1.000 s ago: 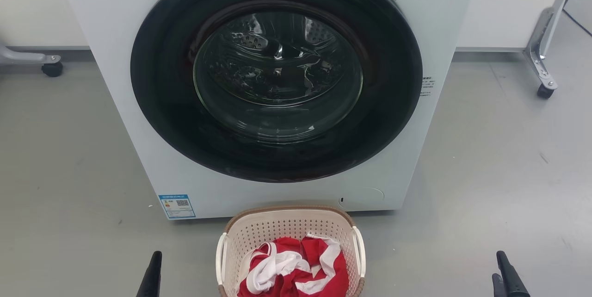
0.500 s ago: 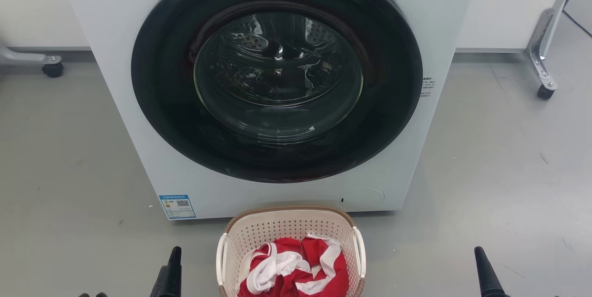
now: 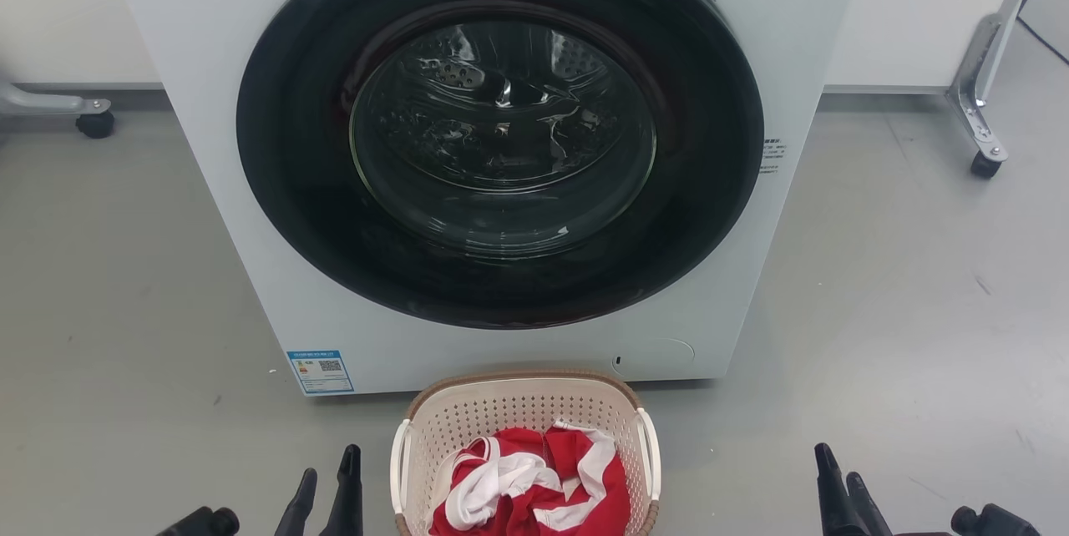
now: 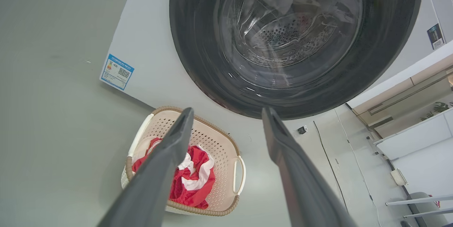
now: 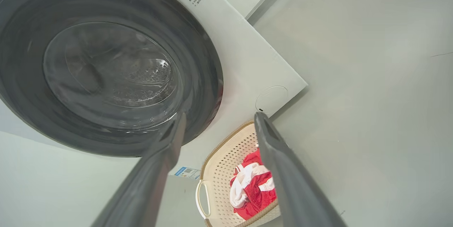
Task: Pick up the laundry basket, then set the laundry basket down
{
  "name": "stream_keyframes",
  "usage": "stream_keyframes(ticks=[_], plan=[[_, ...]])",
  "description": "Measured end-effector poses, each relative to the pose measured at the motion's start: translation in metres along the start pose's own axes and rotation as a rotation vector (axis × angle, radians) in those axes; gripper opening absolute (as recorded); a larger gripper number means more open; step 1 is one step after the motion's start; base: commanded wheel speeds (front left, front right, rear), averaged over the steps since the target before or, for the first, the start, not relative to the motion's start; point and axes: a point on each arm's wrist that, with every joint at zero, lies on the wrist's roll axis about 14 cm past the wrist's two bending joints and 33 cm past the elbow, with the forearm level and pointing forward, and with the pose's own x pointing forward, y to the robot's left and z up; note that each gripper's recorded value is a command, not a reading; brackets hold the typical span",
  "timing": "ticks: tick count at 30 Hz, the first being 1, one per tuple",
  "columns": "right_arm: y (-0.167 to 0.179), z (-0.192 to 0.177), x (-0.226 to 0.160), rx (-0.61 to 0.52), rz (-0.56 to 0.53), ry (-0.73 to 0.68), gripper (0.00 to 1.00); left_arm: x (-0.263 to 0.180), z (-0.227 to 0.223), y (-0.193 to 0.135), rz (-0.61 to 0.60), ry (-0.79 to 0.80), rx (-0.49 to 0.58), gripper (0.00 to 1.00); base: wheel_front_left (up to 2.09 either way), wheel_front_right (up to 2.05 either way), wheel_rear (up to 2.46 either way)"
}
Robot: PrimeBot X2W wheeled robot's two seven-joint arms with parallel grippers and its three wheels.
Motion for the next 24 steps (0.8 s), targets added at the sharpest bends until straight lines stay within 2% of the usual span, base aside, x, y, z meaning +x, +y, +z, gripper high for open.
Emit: stream_keyframes(ticks=[9,24], plan=[[0.007,-0.008,0.0,-0.195,0.023,0.005,1.0,0.0,-0.003,-0.005,-0.018,-0.009,0.189,1.0,0.0,0.0,0.0],[0.017,-0.014,-0.002,-0.46,0.059,-0.028,1.0,-0.001,-0.001,-0.011,-0.033,-0.061,0.47,1.0,0.0,0.0,0.0]])
